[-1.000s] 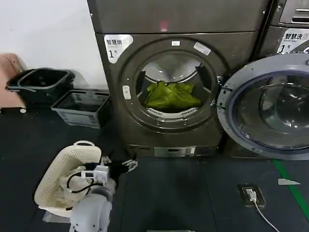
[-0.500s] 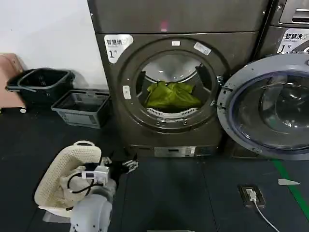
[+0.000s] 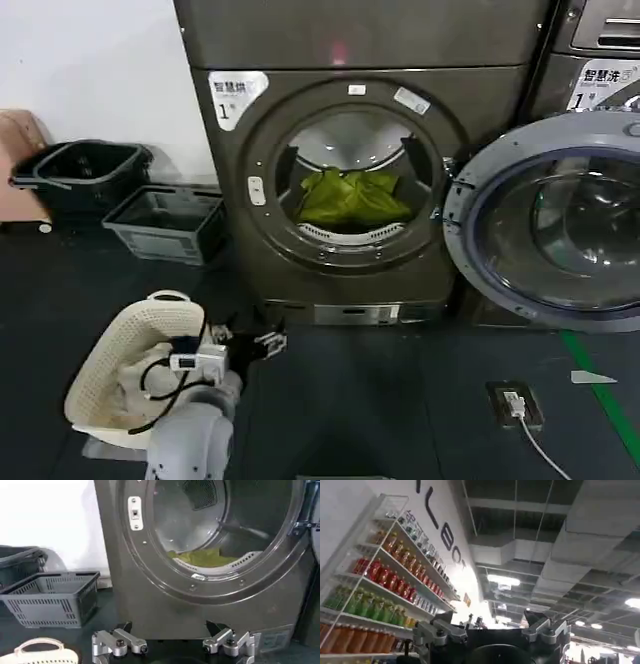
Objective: Grasp the clothes from the dryer.
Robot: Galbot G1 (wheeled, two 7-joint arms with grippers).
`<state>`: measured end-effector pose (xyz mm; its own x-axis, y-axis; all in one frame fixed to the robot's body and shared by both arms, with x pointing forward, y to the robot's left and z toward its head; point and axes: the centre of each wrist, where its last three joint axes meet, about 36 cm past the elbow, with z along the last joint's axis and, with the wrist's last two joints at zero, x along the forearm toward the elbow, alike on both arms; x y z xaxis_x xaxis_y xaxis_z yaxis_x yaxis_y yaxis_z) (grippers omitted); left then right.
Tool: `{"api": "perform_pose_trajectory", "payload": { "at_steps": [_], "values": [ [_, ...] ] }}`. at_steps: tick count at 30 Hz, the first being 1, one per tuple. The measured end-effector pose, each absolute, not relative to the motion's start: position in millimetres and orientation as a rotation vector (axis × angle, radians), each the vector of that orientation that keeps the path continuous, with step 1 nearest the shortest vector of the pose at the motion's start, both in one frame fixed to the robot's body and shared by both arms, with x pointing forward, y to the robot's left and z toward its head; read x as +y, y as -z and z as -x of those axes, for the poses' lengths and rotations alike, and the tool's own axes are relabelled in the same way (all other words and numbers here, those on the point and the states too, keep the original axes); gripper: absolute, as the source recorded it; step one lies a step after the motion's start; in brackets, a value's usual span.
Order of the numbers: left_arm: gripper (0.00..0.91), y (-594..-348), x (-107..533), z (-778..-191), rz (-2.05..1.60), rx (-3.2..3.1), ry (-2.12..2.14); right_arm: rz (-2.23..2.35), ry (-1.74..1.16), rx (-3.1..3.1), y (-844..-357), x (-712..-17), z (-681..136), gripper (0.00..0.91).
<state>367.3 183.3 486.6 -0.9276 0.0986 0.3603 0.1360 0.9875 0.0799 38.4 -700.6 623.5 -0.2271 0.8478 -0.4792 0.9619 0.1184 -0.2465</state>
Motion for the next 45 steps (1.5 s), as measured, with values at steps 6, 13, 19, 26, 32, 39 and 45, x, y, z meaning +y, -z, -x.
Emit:
{"api": "perform_pose_trajectory", "payload": {
  "at_steps": [6, 13, 19, 26, 32, 39, 45],
  "values": [
    [0.907, -486.8, 183.6, -367.6, 0.171, -2.77, 0.146, -1.8, 0.755, 2.17, -623.3, -700.7, -38.5, 0.907],
    [0.907, -486.6, 183.6, -367.5, 0.171, -2.77, 0.145, -1.808, 0.749, 2.169, -621.6, -701.5, -37.5, 0.907],
    [0.907, -486.2, 183.6, -367.3, 0.171, -2.768, 0.145, -1.812, 0.747, 2.168, -621.2, -702.1, -37.0, 0.907],
    [0.907, -485.3, 183.6, -367.1, 0.171, -2.765, 0.144, -1.813, 0.746, 2.169, -620.6, -702.1, -36.8, 0.907],
    [0.907, -484.7, 184.0, -367.3, 0.169, -2.763, 0.145, -1.816, 0.743, 2.169, -619.2, -702.2, -36.3, 0.907],
    [0.907, -484.9, 184.0, -367.5, 0.17, -2.764, 0.145, -1.815, 0.74, 2.17, -618.7, -702.3, -36.8, 0.907],
    [0.907, -484.8, 184.1, -367.4, 0.169, -2.763, 0.146, -1.816, 0.74, 2.168, -617.5, -701.8, -36.3, 0.907]
  ]
}}
